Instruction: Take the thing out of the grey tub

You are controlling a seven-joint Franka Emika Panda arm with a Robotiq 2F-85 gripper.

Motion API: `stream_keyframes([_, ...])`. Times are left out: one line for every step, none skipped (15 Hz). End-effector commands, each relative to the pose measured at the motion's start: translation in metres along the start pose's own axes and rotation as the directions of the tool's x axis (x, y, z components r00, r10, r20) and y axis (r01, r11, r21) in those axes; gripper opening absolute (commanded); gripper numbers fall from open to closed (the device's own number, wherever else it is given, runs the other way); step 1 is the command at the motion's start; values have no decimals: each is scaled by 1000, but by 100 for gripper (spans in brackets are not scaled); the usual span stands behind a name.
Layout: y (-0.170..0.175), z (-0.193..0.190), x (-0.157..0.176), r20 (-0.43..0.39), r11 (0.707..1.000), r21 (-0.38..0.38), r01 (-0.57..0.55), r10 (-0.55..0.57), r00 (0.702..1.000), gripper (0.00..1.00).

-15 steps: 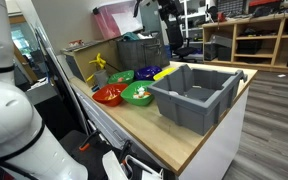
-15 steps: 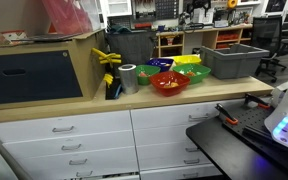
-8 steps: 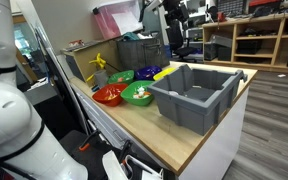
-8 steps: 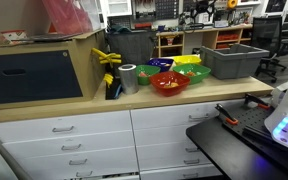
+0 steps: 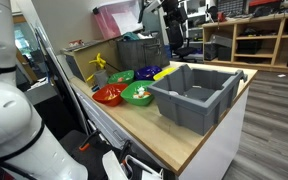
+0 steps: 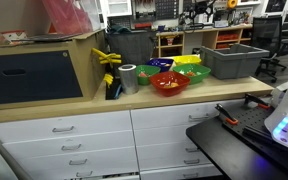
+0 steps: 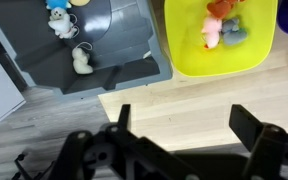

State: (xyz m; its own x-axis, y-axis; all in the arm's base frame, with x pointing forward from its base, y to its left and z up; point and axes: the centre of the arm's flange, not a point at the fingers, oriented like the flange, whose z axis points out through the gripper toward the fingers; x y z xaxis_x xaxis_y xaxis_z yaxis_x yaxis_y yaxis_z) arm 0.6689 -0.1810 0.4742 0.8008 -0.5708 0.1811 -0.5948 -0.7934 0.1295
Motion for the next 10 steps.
stream_keyframes([1, 9, -10, -4, 1000, 19, 14, -14, 1000, 100])
stream_keyframes([9, 13, -6, 16, 1000, 20, 0, -1, 1000, 100])
stream_keyframes([19, 16, -1, 31, 1000, 17, -19, 18, 999, 100])
stream_keyframes([32, 17, 5, 43, 999, 14, -42, 42, 998, 100])
stream_keyframes([45, 19, 9, 53, 998, 16, -61, 60, 997, 100])
stream_keyframes([61, 21, 13, 75, 996, 17, -86, 85, 994, 100])
stream_keyframes([75, 23, 13, 91, 994, 18, -108, 106, 990, 100])
stream_keyframes([87, 29, 11, 104, 993, 16, -118, 116, 988, 100])
stream_keyframes([101, 39, 10, 119, 991, 8, -134, 132, 984, 100])
stream_keyframes([112, 44, 7, 128, 990, -1, -143, 142, 982, 100])
